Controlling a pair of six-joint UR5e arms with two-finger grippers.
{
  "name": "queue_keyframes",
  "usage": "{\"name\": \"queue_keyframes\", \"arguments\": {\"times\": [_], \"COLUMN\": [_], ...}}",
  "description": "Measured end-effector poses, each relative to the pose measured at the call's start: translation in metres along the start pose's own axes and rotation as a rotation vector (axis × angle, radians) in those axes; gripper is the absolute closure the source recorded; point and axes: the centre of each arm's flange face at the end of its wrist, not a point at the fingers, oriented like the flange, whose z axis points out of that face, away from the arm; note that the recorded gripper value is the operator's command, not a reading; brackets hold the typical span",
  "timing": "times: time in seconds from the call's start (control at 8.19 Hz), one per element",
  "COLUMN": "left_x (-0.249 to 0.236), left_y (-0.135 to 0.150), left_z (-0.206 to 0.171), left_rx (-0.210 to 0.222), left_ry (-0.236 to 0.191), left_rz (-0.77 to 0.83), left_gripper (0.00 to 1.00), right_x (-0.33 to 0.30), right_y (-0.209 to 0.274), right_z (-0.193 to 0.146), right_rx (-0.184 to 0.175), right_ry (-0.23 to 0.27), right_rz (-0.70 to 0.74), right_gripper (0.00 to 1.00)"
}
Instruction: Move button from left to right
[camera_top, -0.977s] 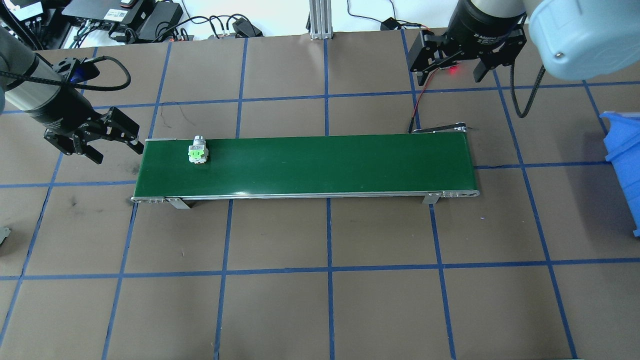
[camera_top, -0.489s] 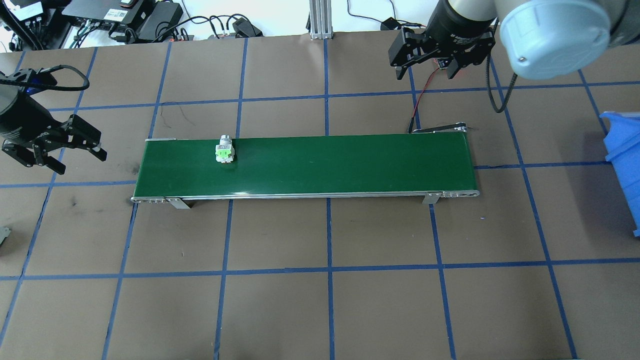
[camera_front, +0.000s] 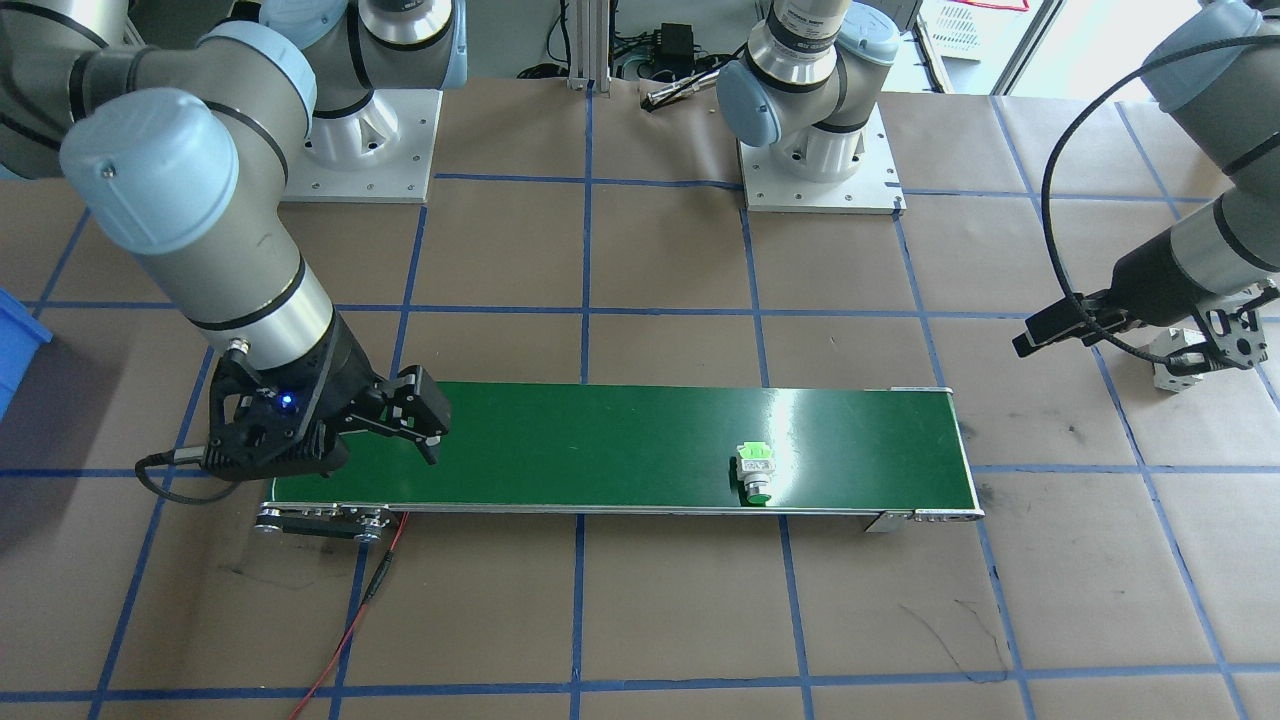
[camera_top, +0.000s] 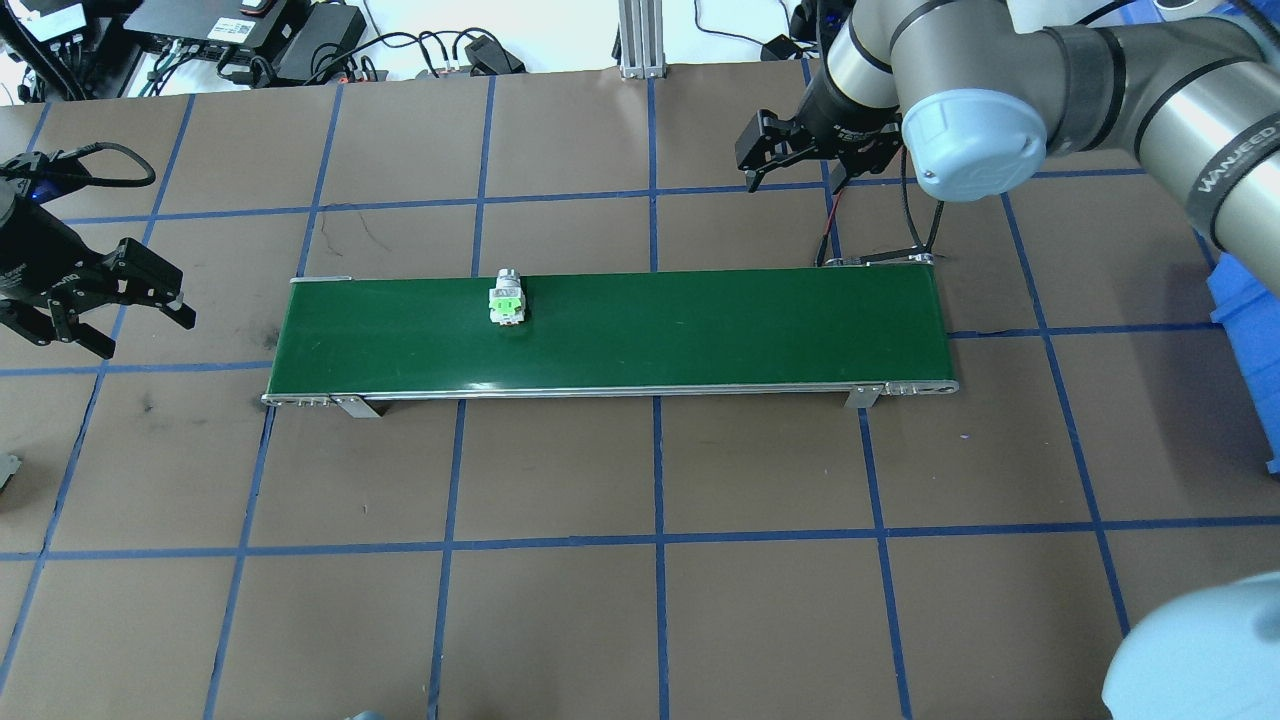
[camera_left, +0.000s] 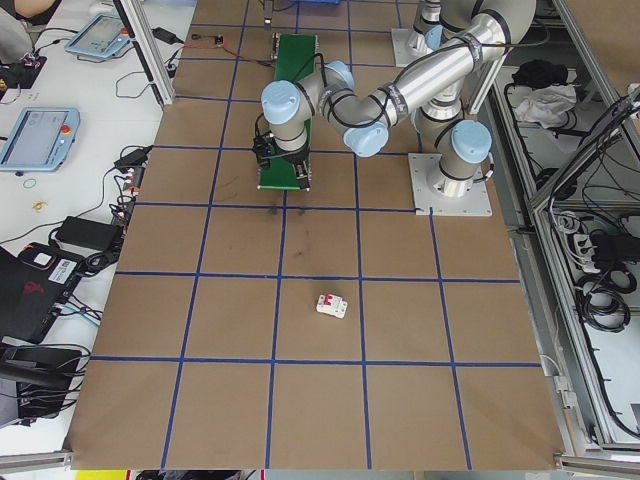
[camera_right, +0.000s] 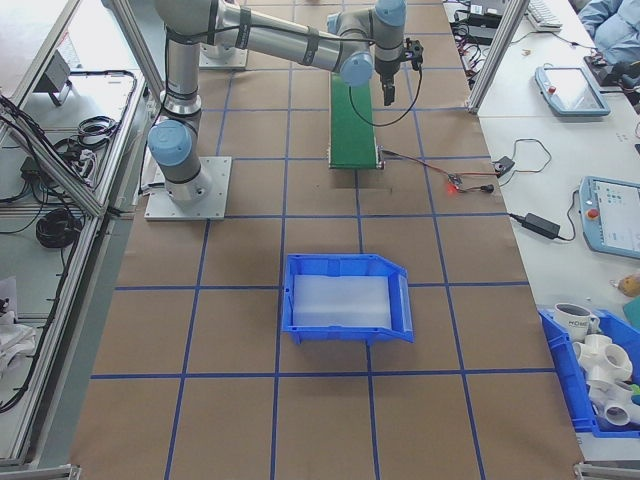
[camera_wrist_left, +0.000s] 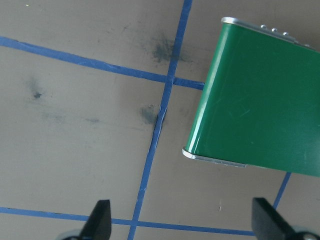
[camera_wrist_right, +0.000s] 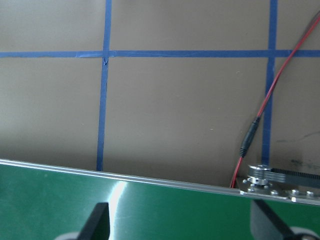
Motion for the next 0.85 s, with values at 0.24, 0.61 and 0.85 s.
{"name": "queue_keyframes", "arguments": {"times": [0.24,0.61,0.85], "left_x": [-0.001,-0.002,-0.002], "left_y": [-0.002,-0.003,-0.004], "left_z": [0.007,0.008,0.009], "left_rx": [-0.012,-0.014,-0.015], "left_ry": [0.007,0.01,0.011], "left_rz": [-0.006,-0.006,-0.008], "left_gripper": [0.0,0.0,0.0], "right_x": [0.003,0.004,0.005], "right_y": [0.001,0.019,0.024], "right_z": [0.038,0.078,0.085], "right_rx": [-0.045,-0.126,-0.145], "right_ry": [-0.051,-0.118,-0.129], "right_rz": [0.013,0.041,0.051], "right_gripper": [0.0,0.0,0.0]}}
